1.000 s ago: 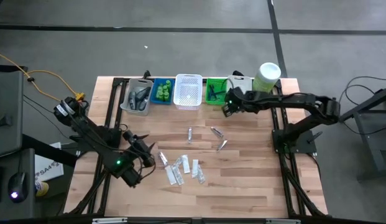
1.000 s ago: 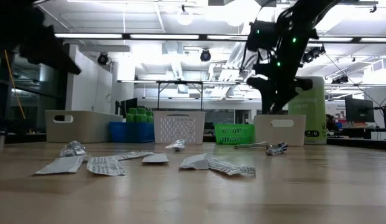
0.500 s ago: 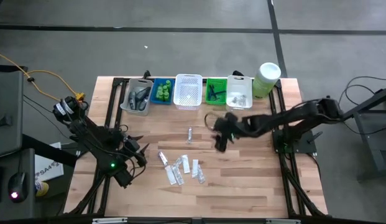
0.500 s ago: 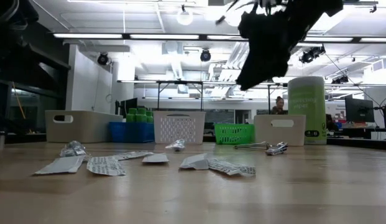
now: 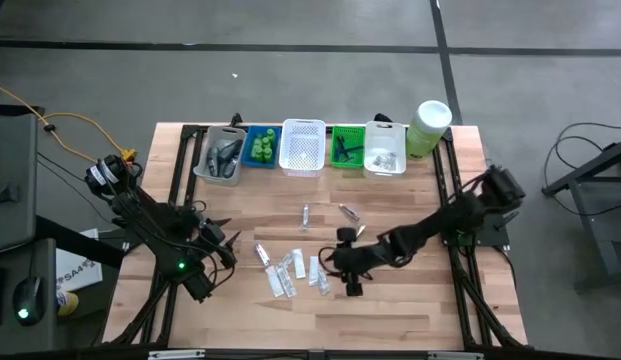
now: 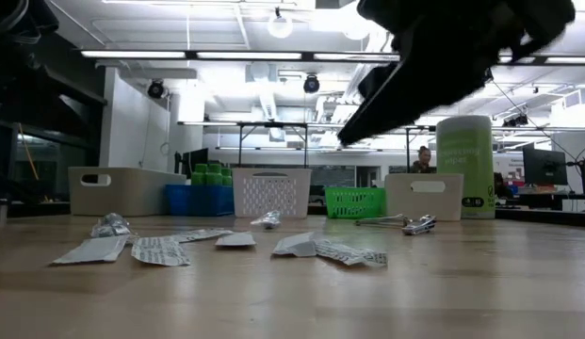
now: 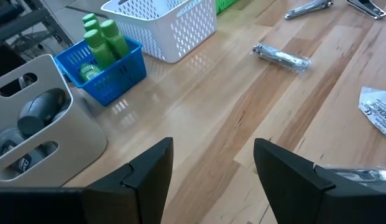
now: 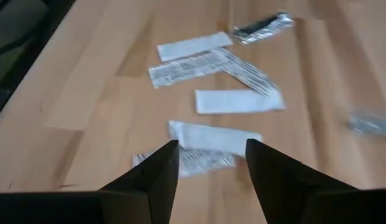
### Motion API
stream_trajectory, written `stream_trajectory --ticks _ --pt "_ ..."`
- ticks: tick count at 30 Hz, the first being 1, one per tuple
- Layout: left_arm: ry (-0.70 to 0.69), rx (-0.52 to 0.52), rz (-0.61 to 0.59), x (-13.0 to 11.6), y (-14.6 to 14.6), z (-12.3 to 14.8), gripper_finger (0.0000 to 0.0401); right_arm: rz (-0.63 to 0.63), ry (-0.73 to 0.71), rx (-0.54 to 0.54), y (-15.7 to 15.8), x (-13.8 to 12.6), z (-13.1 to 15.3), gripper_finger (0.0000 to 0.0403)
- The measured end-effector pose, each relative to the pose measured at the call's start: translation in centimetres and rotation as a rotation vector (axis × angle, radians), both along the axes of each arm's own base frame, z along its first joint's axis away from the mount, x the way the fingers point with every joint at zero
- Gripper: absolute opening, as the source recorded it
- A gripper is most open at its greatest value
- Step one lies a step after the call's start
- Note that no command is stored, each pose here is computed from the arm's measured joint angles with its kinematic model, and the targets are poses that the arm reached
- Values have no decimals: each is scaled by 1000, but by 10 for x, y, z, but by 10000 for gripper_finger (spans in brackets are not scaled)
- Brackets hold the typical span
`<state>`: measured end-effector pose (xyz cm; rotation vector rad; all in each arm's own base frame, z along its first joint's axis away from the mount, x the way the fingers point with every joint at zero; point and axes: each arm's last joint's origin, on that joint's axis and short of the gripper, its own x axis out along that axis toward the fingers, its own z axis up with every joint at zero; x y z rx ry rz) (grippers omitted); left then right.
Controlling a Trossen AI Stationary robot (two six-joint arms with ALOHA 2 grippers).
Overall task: Pick & Place Travel size toiletries
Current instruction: Put the bandage into the right white bin
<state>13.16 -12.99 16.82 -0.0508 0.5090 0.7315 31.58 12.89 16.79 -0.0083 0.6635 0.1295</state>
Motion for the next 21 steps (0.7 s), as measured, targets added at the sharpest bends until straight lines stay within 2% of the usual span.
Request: stream_trajectory --ticks 8,12,21 --pt "5 -42 7 1 -2 -1 221 107 -19 40 19 13 -39 180" --pt "10 -49 6 1 -3 -2 221 144 10 19 22 13 -53 179" --pt "14 -48 -2 2 -3 -2 221 160 6 -53 21 14 -57 179"
